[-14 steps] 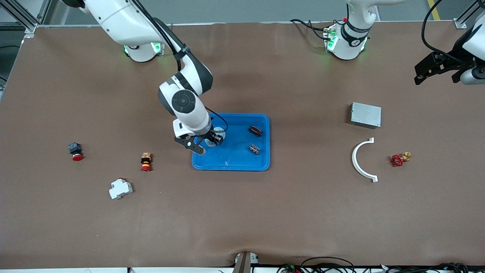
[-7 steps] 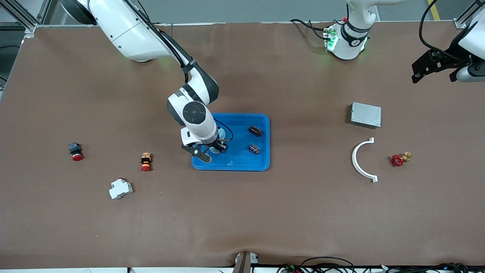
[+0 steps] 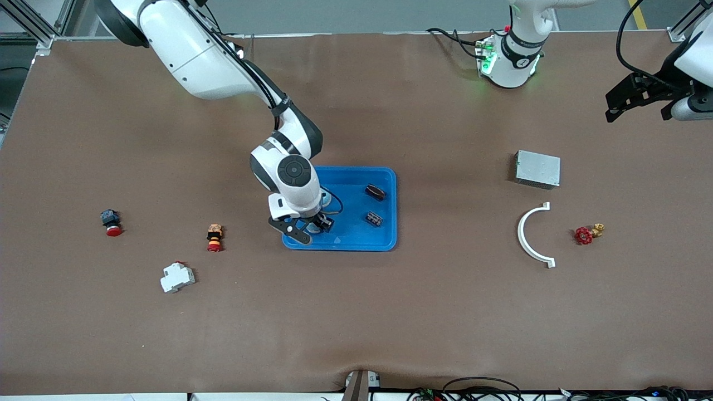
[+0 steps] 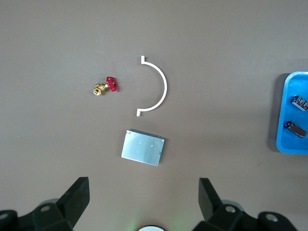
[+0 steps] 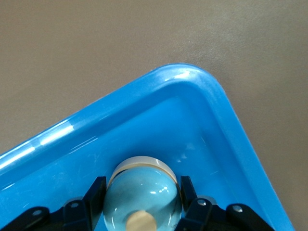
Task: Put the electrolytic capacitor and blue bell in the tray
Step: 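Lower the bell into the tray and open the right gripper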
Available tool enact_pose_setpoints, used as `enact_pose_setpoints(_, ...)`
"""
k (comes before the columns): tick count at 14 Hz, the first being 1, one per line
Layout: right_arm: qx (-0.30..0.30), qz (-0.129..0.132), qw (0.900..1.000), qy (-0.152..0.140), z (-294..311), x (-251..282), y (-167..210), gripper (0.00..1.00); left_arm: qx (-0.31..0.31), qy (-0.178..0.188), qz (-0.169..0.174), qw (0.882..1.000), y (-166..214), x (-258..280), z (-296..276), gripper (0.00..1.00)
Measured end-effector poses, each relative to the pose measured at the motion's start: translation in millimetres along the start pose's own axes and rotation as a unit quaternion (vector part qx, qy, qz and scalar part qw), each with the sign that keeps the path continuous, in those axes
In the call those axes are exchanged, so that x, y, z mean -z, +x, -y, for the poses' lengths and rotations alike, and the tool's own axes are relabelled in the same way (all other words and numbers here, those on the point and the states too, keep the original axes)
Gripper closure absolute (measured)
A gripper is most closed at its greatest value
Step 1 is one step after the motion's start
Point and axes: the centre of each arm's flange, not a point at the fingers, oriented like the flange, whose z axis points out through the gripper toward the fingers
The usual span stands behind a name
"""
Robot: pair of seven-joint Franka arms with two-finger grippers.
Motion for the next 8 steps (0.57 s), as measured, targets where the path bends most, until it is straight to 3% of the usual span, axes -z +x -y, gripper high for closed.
enact_pose_setpoints(8,-0.005,-0.011,1.0,0.008,3.5,-4.4,10.8,0.33,0.001,0.0,0.0,1.0,0.1,-0.1,1.1,0.0)
